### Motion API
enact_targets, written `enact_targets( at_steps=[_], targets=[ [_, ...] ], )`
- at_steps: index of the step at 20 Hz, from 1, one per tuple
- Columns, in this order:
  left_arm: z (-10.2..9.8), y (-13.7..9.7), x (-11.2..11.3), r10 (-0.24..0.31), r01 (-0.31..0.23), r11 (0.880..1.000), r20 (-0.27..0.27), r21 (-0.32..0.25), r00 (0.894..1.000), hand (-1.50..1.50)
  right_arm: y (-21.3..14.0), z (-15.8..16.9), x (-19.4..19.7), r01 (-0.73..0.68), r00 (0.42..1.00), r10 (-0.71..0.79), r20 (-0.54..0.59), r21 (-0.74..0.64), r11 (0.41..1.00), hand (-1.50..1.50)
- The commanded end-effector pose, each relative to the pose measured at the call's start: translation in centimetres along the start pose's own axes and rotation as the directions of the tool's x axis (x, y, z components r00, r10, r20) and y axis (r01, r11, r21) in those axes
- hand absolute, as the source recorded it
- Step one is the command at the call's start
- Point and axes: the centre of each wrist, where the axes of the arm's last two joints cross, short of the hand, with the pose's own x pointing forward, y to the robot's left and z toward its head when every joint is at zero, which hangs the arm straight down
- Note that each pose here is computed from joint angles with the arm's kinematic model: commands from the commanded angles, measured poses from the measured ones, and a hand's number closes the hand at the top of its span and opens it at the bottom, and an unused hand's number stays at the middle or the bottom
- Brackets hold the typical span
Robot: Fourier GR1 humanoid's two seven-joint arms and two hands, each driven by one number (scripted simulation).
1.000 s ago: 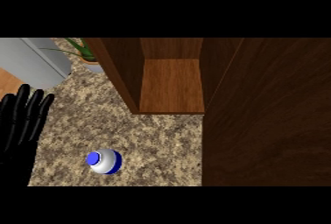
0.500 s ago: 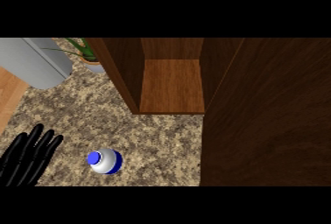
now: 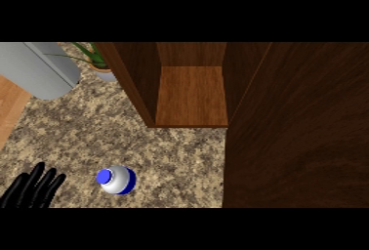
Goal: Pick up the bottled water, place it into the cabinet and close the cabinet
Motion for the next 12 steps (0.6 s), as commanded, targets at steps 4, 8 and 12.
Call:
enact_targets(
  at_steps=[4,8,12],
  targets=[
    [-0.1,1.2,-2.3,-0.025,0.025,0.999,0.002,0.048,1.000,-1.50,1.3,2.8,3.5,0.001,1.000,-0.001,0.028,0.005,1.000,-1.50],
    [-1.4,-0.2,-4.0,-0.054,0.056,0.993,-0.022,0.108,0.998,-1.50,0.8,2.8,1.1,-0.002,1.000,0.002,0.024,-0.010,1.000,-1.50],
    [0.3,1.3,-5.8,-0.083,0.088,0.986,-0.044,0.143,0.996,-1.50,0.2,3.9,3.7,-0.025,0.999,0.025,0.025,0.001,1.000,-1.50]
  ],
)
